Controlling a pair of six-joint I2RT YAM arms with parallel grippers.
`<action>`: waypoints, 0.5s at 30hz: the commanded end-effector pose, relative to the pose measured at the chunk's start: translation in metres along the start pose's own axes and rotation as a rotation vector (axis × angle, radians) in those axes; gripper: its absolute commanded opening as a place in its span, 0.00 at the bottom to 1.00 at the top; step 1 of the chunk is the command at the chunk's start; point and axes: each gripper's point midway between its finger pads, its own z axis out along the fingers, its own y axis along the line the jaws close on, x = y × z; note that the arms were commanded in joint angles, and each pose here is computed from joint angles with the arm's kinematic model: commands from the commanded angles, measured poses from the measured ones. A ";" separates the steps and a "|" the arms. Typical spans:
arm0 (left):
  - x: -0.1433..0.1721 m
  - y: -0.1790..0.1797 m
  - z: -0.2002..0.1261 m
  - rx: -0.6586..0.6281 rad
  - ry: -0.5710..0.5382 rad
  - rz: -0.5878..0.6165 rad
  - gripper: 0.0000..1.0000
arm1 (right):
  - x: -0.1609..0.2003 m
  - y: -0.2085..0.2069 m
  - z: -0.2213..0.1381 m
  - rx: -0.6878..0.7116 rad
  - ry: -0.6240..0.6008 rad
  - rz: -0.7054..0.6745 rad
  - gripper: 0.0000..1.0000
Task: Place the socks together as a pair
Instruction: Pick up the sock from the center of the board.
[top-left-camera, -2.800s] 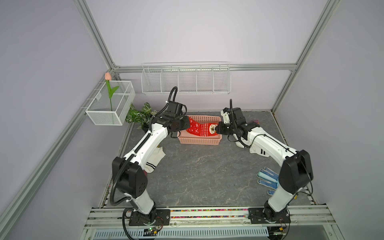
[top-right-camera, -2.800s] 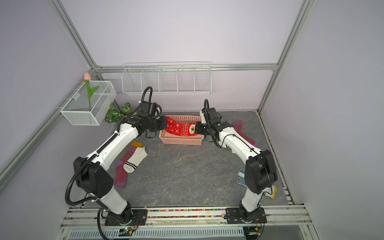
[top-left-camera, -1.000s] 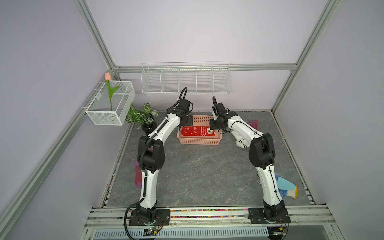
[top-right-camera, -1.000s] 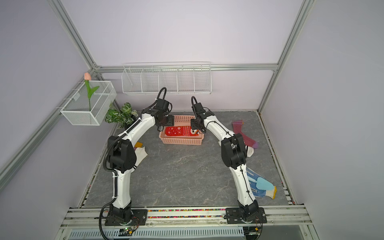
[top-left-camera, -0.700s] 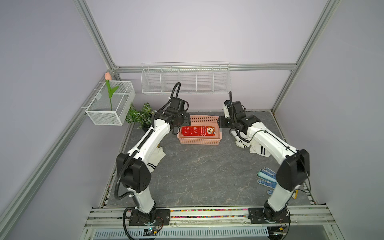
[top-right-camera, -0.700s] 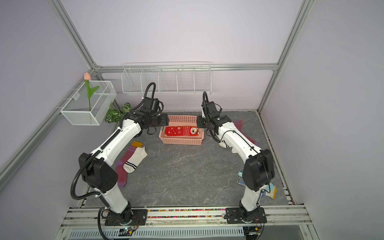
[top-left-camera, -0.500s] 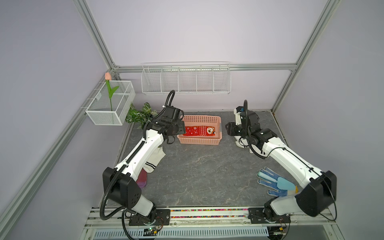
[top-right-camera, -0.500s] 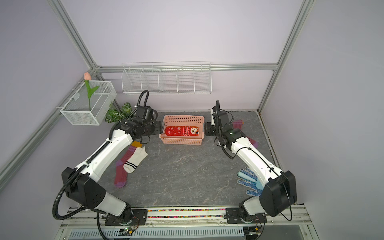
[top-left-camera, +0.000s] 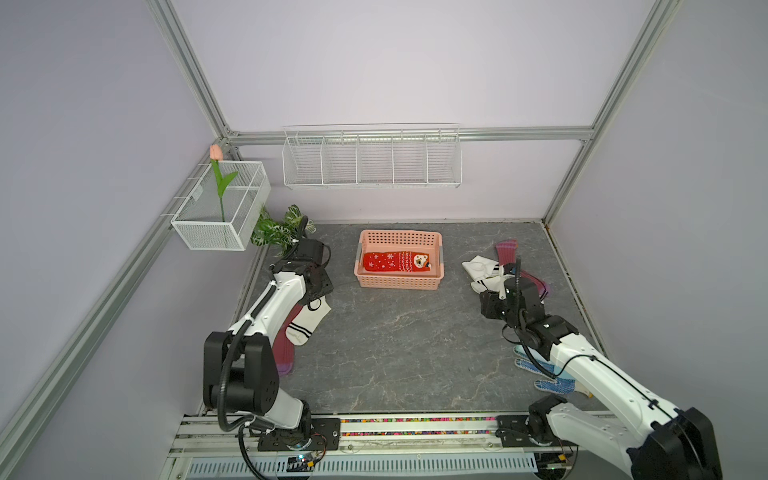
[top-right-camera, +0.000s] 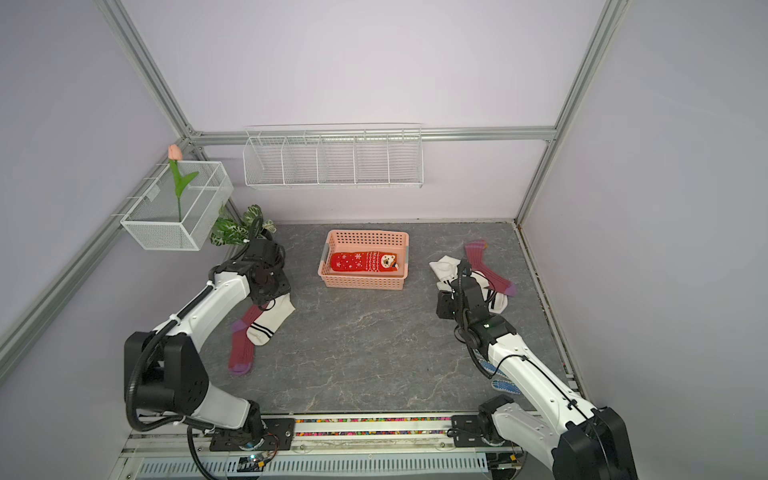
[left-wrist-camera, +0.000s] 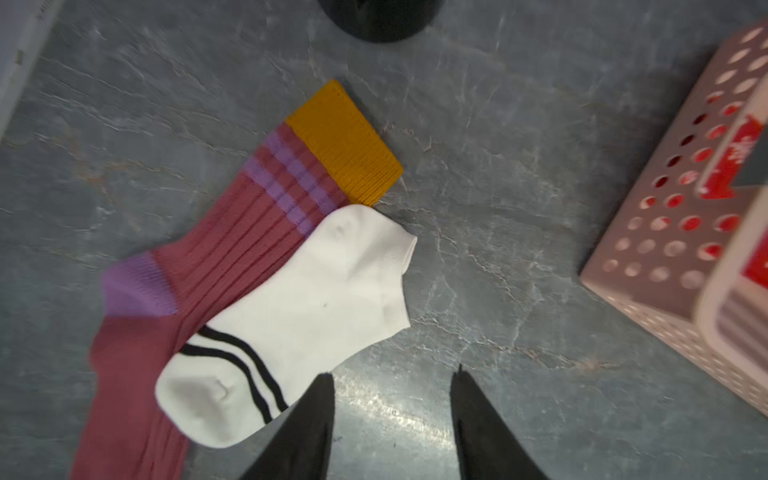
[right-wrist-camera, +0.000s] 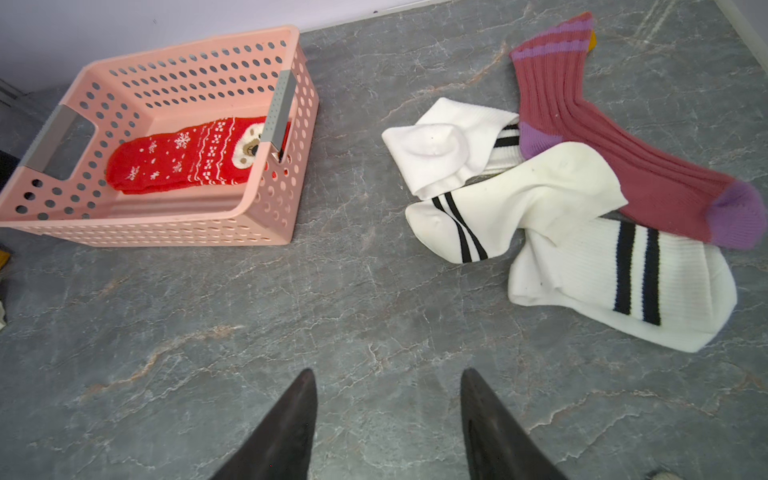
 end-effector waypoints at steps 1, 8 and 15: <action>-0.006 0.001 0.015 -0.041 0.012 -0.029 0.47 | -0.008 -0.001 -0.002 -0.012 -0.056 0.012 0.58; -0.014 -0.003 0.035 -0.059 -0.012 -0.023 0.41 | 0.002 0.001 -0.005 -0.048 -0.043 0.017 0.58; -0.018 0.002 0.045 -0.111 -0.013 0.004 0.40 | 0.006 -0.003 -0.009 -0.042 -0.040 0.017 0.58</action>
